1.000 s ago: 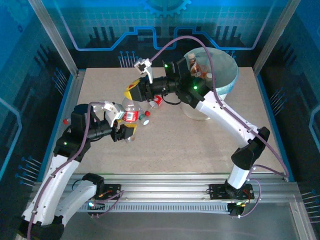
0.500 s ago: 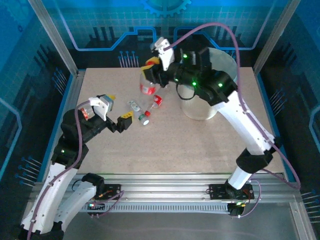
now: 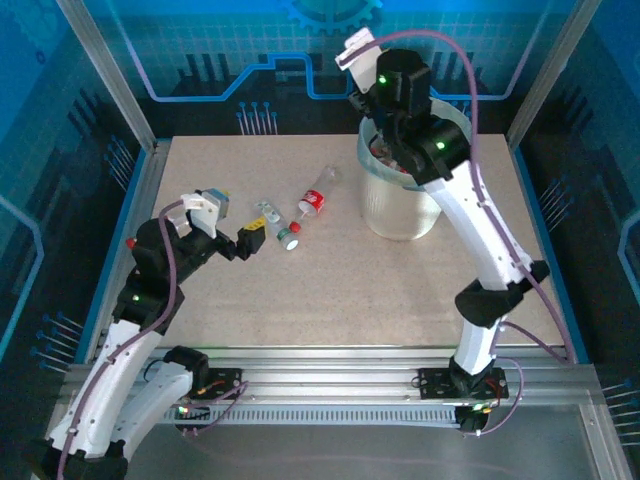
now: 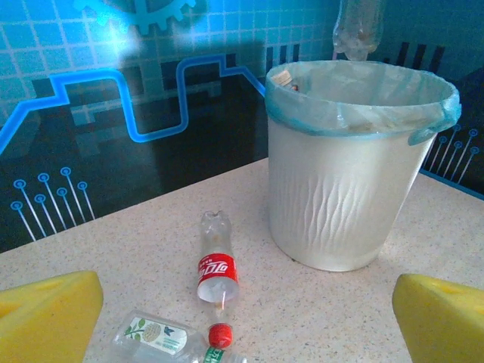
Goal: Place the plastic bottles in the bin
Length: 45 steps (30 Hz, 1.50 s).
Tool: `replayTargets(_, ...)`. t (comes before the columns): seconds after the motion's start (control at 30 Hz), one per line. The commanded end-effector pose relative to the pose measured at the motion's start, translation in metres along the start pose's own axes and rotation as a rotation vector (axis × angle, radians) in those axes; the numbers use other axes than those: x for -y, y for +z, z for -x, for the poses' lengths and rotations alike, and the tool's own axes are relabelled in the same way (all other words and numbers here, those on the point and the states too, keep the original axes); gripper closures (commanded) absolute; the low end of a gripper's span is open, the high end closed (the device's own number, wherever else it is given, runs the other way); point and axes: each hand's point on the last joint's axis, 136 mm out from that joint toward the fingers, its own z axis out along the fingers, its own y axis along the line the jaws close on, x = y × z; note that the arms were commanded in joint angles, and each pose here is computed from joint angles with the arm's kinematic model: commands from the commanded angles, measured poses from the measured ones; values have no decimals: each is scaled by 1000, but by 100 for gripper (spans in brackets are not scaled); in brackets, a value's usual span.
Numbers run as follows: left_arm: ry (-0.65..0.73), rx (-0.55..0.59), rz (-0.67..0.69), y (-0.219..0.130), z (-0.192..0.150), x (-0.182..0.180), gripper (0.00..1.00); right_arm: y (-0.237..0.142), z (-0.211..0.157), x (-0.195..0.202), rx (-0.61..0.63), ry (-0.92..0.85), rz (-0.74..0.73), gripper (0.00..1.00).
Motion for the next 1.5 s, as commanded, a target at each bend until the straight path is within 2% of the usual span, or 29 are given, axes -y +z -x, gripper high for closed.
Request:
replayTargets(0.0, 21, 39, 23, 0, 8, -3, 1, 19, -19, 15, -92, -58, -97, 98)
replayTargets(0.33, 17, 19, 41, 2, -3, -7, 1, 54, -96, 15, -297, 119, -83, 92)
replayTargets(0.67, 4, 1, 63, 3, -9, -11, 1, 87, -175, 7, -475, 187, -78, 80)
replayTargets(1.0, -20, -12, 84, -3, -9, -13, 1, 102, -244, -11, -592, 346, -12, 79)
replayTargets(1.23, -31, -12, 83, -2, -8, -13, 1, 113, -293, -33, -681, 349, 24, 78)
replayTargets(1.27, -34, -11, 83, -1, -8, -13, 1, 115, -297, -35, -691, 350, 33, 77)
replayTargets(1.33, -36, -10, 83, -1, -5, -13, 1, 115, -295, -38, -694, 358, 54, 68)
replayTargets(1.43, -42, -3, 85, -1, -1, -13, 1, 111, -271, -32, -631, 386, 66, 59)
replayTargets(1.47, -44, -1, 85, -1, 1, -13, 1, 109, -259, -27, -599, 402, 67, 53)
